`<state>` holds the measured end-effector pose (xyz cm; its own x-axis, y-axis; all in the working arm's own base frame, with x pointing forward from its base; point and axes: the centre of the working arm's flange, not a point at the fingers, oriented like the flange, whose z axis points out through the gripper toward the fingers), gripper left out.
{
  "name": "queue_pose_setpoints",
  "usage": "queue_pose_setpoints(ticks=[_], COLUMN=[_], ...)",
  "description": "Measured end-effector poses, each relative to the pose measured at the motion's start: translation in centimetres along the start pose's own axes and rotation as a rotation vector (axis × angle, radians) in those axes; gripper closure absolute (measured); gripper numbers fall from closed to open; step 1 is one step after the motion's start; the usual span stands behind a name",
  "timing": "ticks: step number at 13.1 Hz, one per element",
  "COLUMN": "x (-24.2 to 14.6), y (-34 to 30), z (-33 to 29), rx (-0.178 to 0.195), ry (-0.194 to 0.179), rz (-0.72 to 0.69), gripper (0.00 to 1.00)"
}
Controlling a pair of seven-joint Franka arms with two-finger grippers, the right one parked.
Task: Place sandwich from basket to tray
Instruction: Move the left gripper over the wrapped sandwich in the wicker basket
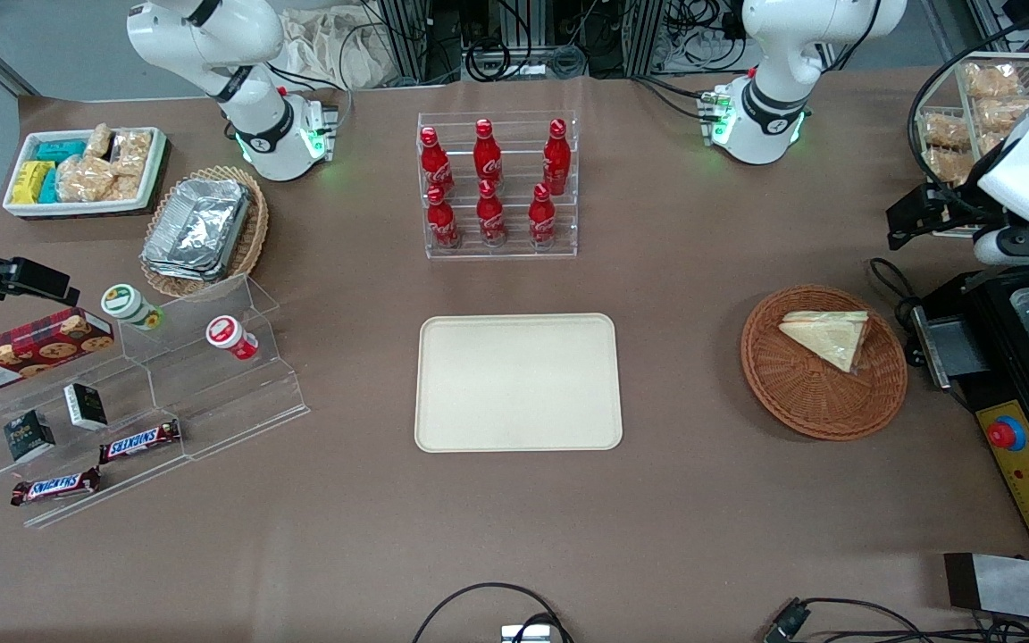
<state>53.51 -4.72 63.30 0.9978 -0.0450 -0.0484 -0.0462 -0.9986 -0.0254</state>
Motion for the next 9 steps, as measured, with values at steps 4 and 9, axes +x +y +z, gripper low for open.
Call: queue_pose_setpoints(ticks=[4,9], x=[0.2,1.3], y=[0.1,0.1], z=[0.3,2.8], rx=[-0.004,0.001], ry=[-0.006,-0.059], rz=[-0.009,-0.130], gripper=[0.00,0.00])
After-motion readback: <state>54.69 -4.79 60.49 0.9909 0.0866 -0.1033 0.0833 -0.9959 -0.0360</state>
